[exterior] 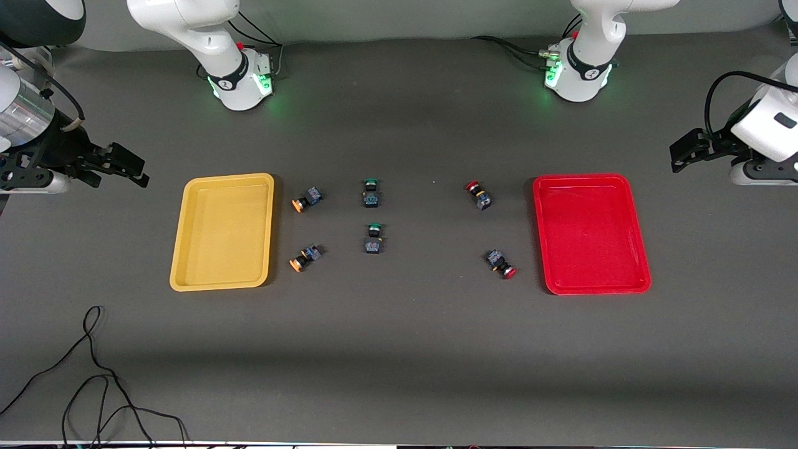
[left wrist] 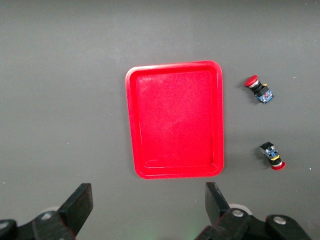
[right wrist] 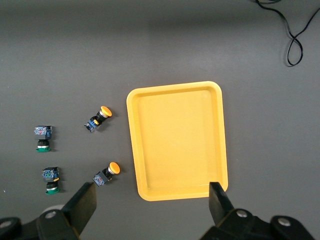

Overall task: Place red and yellow buttons in trays
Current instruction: 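Move the right gripper to a yellow button while the left gripper reaches a red button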

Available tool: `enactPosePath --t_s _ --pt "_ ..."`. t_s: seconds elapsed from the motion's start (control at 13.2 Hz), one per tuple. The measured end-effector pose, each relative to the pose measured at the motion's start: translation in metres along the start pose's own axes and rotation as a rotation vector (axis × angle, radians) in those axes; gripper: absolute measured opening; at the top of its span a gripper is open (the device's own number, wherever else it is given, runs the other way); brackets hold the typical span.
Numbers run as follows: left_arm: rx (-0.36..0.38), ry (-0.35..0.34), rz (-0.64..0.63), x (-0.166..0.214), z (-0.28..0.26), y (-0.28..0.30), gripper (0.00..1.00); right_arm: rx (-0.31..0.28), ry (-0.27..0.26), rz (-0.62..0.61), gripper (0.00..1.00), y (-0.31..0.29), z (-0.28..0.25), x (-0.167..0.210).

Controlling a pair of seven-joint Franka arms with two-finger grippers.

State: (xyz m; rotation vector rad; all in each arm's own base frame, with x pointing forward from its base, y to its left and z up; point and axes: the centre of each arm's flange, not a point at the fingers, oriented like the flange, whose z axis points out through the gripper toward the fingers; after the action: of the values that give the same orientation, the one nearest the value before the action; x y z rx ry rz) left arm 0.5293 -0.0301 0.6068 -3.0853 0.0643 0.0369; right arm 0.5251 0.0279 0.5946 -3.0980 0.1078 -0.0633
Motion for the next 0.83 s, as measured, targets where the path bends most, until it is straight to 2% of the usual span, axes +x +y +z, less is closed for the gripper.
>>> enactPosePath --t_s 0.38,0.53,0.83 --pt "-0.004 0.009 0.006 0.001 -0.005 0.002 1.0 -0.007 -0.049 0.0 1.0 0.0 0.008 -0.002" --pt "-0.032 0.001 0.011 0.002 -0.002 0.008 1.0 -0.01 -0.065 -0.002 1.0 -0.004 0.016 0.0" --pt "-0.075 -0.047 0.031 0.011 0.019 0.023 1.0 -0.045 -0.139 0.106 1.0 -0.065 0.065 0.006"
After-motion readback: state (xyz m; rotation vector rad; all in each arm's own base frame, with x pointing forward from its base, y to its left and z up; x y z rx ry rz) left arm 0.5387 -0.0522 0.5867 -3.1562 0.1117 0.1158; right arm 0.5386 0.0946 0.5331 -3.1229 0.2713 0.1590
